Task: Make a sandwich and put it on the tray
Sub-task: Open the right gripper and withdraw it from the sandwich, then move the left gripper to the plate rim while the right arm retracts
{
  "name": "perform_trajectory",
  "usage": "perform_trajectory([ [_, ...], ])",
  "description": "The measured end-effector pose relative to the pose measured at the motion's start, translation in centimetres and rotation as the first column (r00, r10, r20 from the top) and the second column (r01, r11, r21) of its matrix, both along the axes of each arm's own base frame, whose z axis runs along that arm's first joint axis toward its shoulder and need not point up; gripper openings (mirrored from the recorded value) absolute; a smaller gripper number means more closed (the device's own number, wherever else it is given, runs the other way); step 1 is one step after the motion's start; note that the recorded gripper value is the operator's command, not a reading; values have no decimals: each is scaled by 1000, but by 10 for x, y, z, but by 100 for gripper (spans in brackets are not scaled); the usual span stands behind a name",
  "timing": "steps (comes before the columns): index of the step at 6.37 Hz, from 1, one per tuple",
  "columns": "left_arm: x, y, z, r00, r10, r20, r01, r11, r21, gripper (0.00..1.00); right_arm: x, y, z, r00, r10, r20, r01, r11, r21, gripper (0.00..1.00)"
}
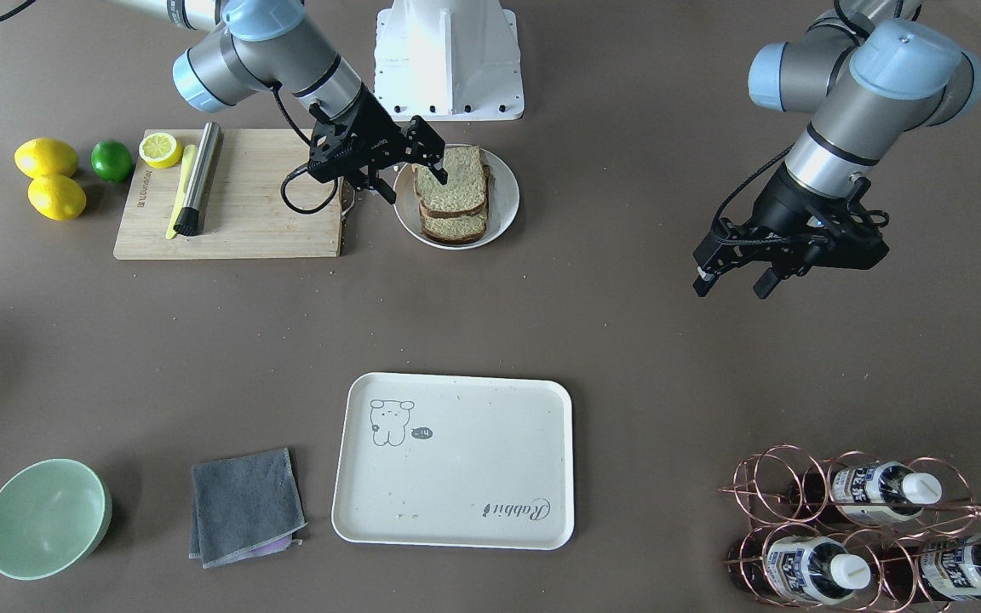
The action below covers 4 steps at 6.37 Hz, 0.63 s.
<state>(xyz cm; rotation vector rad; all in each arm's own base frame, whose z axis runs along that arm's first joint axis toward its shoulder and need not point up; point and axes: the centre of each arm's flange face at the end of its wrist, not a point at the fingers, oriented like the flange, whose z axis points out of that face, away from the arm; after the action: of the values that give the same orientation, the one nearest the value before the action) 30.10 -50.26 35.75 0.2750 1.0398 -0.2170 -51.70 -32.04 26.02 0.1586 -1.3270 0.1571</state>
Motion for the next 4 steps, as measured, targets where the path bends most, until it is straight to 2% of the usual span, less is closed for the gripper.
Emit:
perform_trajectory([
  [2, 17, 12, -18, 1000, 5, -28, -5, 1000, 2, 97, 47, -35, 5, 1000, -26, 8, 26, 999, -33, 99],
  [4, 51, 42, -50, 996, -11, -93, 7, 999, -36, 97, 113, -76, 34, 999, -39, -13, 38, 995, -90, 99],
])
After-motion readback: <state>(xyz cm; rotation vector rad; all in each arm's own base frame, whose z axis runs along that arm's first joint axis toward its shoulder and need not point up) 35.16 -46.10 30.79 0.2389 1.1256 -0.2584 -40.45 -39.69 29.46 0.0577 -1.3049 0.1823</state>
